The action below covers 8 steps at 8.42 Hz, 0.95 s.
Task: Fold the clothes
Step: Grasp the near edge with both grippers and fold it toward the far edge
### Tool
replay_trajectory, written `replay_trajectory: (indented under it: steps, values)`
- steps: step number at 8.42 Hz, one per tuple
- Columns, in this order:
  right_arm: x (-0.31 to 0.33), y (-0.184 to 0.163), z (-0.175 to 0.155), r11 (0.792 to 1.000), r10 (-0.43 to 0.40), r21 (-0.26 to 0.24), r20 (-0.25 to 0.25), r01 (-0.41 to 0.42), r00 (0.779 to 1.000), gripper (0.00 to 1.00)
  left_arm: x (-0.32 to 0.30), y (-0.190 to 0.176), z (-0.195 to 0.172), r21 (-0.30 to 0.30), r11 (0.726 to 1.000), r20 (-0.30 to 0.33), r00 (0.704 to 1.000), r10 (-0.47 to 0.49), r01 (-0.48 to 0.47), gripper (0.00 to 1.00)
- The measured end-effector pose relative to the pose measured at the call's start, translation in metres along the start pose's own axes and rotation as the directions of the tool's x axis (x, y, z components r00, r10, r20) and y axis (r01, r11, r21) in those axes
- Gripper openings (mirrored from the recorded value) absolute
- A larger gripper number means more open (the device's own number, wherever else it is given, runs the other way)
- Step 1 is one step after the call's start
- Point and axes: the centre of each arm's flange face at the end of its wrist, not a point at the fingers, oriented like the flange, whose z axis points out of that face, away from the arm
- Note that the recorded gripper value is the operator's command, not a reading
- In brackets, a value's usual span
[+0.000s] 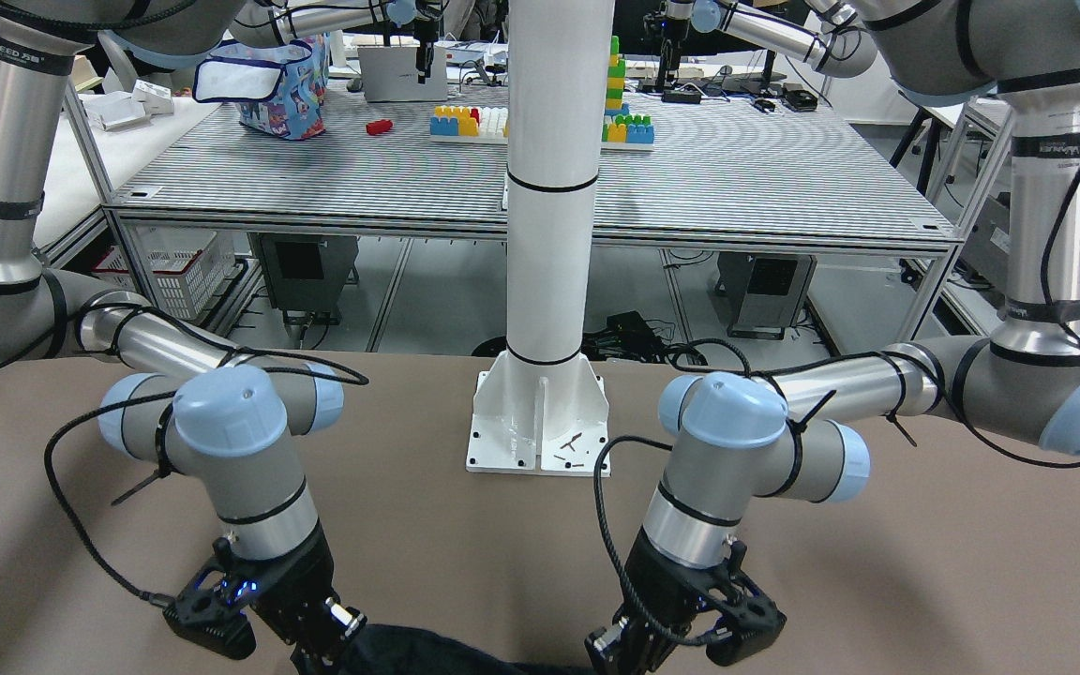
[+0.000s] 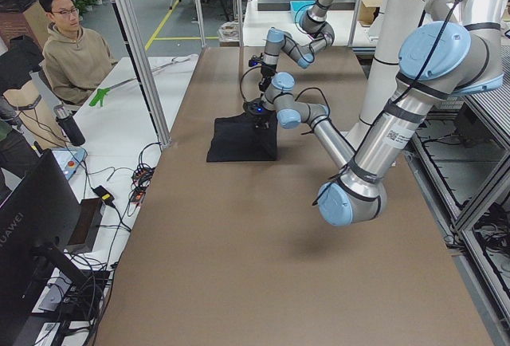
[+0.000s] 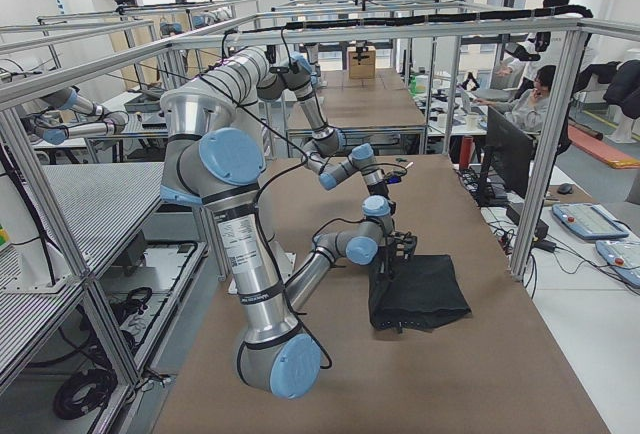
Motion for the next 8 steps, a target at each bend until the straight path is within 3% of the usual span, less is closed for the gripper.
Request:
replay_trajectory:
  steps: [2, 3, 4, 5, 8]
  values:
    - [-0.035, -0.050, 0.046, 1.000, -0.018, 0.022, -0.041, 0.019, 0.999, 0.00, 0.024, -0.047, 0.053, 0.051, 0.999, 0.036, 0.999, -0.001, -0.001, 0.00]
    - [-0.051, -0.074, 0.070, 0.999, -0.021, 0.033, -0.039, 0.023, 0.999, 0.01, 0.025, -0.068, 0.085, 0.064, 0.998, 0.033, 0.999, 0.006, -0.008, 0.07]
    - [-0.058, -0.097, 0.088, 0.998, -0.030, 0.047, -0.036, 0.032, 0.999, 0.61, 0.025, -0.085, 0.111, 0.077, 0.997, 0.026, 1.000, 0.014, -0.016, 0.92]
    - [-0.060, -0.124, 0.100, 0.996, -0.053, 0.065, -0.040, 0.056, 0.998, 0.94, 0.029, -0.106, 0.131, 0.096, 0.995, 0.021, 1.000, 0.022, -0.024, 1.00]
    - [-0.078, -0.168, 0.107, 0.980, -0.142, 0.134, -0.033, 0.145, 0.989, 0.95, 0.047, -0.146, 0.155, 0.157, 0.984, 0.037, 0.996, 0.083, -0.088, 1.00]
